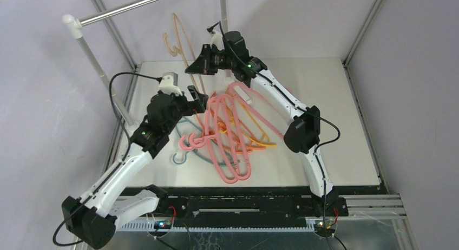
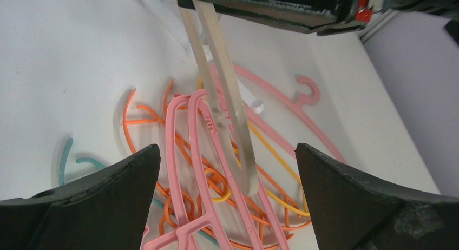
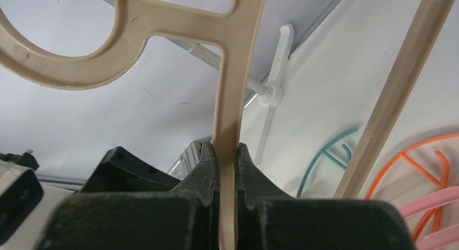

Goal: Organize the hangers

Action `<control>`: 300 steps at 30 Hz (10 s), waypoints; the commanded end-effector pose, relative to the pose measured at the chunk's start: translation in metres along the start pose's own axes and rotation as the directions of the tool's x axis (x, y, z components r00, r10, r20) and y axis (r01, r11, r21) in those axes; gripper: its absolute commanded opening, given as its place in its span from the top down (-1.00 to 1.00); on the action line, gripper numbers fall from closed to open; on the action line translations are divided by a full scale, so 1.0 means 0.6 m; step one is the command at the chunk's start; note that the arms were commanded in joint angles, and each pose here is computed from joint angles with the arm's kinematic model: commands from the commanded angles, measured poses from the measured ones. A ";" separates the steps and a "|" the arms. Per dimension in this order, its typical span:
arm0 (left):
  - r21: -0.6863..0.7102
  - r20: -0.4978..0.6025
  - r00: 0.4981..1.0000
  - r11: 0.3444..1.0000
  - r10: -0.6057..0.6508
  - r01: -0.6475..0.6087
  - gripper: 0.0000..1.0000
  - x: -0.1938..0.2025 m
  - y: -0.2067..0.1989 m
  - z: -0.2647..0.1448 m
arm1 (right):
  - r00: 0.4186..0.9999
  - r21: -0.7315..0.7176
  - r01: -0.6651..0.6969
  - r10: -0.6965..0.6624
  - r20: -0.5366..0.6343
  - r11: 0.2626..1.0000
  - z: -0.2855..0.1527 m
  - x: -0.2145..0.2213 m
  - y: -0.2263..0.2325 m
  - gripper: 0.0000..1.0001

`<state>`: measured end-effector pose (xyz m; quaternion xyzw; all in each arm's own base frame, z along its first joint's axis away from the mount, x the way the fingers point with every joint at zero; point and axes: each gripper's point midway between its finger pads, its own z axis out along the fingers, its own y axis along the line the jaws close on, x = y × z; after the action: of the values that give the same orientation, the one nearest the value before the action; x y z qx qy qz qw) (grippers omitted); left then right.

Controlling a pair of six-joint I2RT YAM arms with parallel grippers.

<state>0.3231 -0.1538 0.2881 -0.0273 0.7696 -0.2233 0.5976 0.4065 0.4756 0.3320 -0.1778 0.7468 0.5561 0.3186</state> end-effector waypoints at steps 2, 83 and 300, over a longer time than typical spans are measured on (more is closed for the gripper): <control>-0.024 0.020 1.000 1.000 -0.010 0.011 -0.99 -0.001 -0.024 0.028 | 0.996 -0.068 0.078 -0.075 0.046 0.995 -0.033 -0.022 0.099 1.00; -0.352 -0.195 0.977 0.924 0.083 -0.149 0.39 -0.166 0.088 0.143 | 0.972 0.628 -0.236 0.182 0.149 0.741 -0.530 0.106 -0.219 -0.02; 0.291 -0.208 0.909 0.865 -0.360 0.409 1.00 0.139 -0.056 -0.001 | 0.893 0.450 0.298 -0.079 -0.443 0.842 -0.203 0.224 -0.090 1.00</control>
<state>0.2880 -0.2031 0.1968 -0.0812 0.7653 -0.4430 0.4599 0.3042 0.3467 0.1918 -0.2770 0.9091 0.2305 0.2091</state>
